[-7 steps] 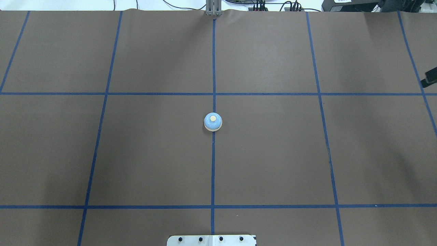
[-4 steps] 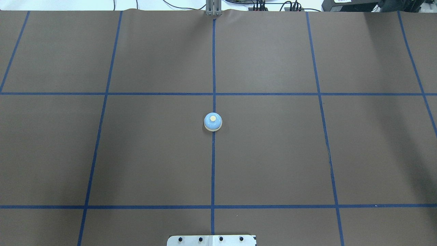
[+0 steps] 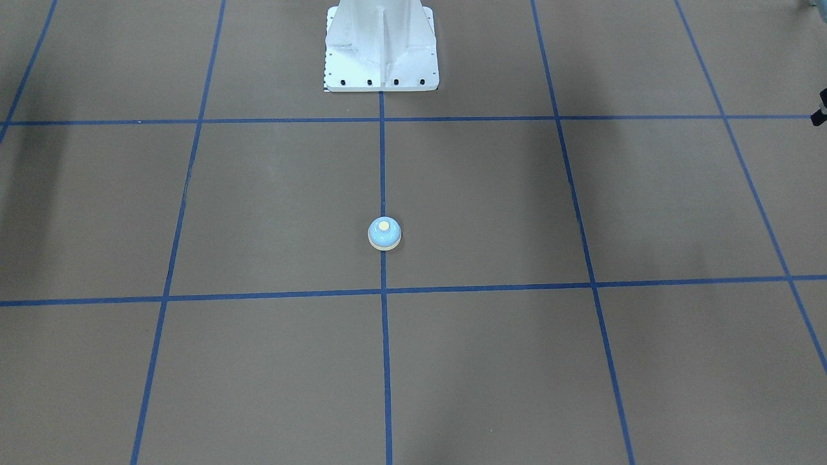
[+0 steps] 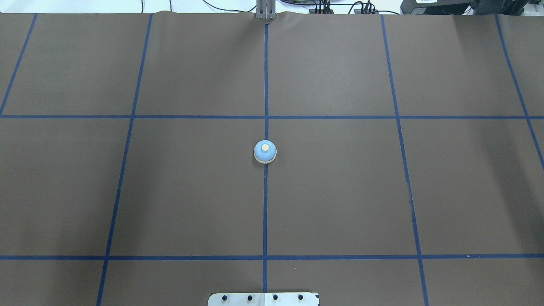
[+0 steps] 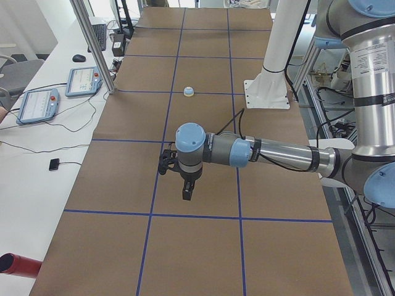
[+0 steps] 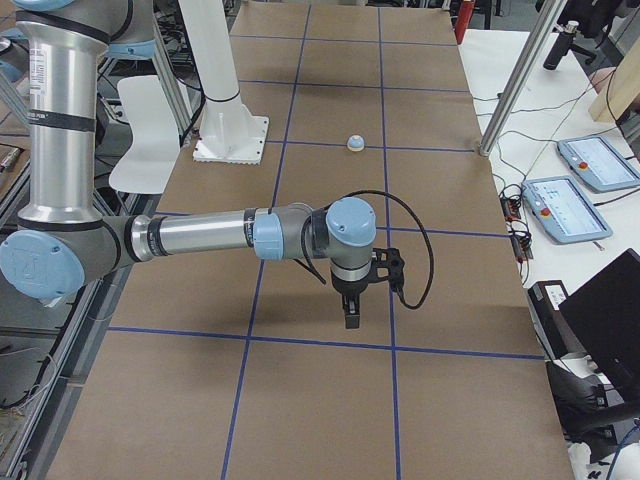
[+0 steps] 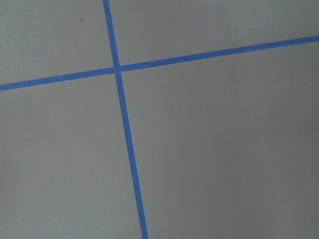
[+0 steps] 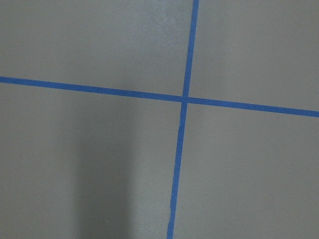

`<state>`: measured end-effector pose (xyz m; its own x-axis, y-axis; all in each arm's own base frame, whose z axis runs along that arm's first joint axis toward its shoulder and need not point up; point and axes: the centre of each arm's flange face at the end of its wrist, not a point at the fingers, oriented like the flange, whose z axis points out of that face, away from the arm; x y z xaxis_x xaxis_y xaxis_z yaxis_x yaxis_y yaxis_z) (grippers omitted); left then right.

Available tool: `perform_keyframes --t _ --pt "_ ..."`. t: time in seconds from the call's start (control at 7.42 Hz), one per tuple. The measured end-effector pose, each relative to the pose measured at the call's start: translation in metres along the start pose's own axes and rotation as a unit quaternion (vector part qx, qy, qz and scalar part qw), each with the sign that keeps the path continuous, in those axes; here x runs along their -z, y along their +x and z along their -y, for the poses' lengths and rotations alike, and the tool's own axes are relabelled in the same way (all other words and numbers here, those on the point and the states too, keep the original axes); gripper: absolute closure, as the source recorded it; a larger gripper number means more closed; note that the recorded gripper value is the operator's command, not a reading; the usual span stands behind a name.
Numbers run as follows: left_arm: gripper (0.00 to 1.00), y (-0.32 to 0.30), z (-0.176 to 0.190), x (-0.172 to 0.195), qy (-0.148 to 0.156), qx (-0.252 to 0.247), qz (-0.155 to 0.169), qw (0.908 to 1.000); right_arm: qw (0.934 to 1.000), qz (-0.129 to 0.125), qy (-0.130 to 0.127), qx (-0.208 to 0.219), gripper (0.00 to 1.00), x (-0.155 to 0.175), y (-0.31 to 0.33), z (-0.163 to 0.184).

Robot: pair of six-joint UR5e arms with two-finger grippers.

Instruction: Place and press bell with both arms

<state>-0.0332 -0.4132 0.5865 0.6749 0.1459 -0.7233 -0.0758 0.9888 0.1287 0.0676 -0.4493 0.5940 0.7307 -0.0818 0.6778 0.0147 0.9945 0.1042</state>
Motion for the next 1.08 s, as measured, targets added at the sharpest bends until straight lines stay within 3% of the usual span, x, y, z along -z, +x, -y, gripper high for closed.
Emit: perform_keyframes --t 0.27,0.81,1.08 --pt "0.00 -0.016 -0.009 -0.011 -0.011 0.015 0.002 0.9998 1.0000 0.002 0.001 -0.001 0.01 0.001 0.001 0.000" --pt "0.00 -0.029 -0.017 -0.001 -0.001 0.037 0.007 0.9993 1.0000 -0.005 0.006 0.000 0.01 0.004 0.000 -0.006" --pt "0.00 -0.028 -0.014 0.002 0.003 0.034 0.008 0.9994 0.9998 -0.011 -0.005 -0.013 0.01 -0.007 0.011 -0.011"
